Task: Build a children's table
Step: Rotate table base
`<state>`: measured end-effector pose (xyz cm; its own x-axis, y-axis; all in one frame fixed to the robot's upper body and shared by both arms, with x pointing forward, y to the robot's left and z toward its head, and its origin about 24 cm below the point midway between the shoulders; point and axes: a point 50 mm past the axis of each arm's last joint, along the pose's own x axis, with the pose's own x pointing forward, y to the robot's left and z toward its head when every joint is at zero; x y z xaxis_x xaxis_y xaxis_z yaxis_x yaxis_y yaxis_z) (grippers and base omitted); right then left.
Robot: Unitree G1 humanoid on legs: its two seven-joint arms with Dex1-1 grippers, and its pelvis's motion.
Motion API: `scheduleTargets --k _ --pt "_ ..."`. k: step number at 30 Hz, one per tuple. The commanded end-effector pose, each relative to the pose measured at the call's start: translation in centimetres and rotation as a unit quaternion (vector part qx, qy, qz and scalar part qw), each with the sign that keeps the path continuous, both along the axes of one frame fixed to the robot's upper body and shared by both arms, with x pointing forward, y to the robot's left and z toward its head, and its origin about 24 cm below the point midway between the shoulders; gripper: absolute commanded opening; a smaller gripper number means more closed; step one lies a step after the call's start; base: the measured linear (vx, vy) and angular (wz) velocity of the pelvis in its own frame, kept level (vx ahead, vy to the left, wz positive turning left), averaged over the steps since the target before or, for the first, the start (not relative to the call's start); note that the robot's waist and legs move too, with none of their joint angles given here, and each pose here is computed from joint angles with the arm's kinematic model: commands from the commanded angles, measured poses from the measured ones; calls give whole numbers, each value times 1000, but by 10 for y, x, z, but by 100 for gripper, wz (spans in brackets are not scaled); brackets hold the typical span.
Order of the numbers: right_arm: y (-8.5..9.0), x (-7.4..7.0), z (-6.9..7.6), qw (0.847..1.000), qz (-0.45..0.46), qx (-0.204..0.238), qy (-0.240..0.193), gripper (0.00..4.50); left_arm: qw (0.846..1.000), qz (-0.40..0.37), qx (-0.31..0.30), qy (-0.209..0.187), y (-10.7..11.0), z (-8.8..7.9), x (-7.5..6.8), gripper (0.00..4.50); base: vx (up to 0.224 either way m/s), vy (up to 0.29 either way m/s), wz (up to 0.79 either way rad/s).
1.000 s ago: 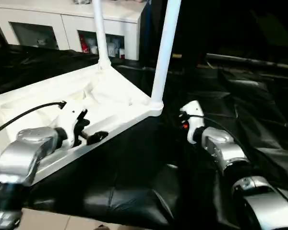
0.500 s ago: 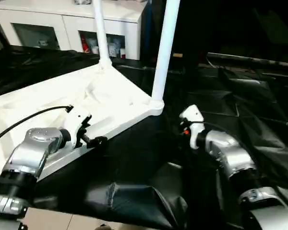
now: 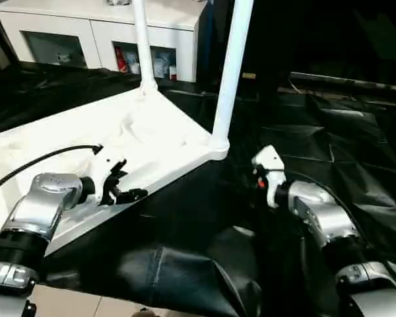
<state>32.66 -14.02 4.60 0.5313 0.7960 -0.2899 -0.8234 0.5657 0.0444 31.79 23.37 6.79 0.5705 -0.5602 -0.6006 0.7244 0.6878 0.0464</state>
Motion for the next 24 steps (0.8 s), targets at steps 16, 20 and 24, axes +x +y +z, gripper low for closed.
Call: scheduleTargets --k 16,20,24 --pt "-18 -27 21 990 136 -13 -20 385 978 -203 28 -33 -48 -8 5 308 0 0 0" --pt "-17 -31 36 989 144 34 -30 385 965 -253 27 -60 -78 -8 12 308 0 0 0" --pt "-13 -36 42 986 156 51 -32 385 957 -276 20 -83 -99 -6 17 308 0 0 0"
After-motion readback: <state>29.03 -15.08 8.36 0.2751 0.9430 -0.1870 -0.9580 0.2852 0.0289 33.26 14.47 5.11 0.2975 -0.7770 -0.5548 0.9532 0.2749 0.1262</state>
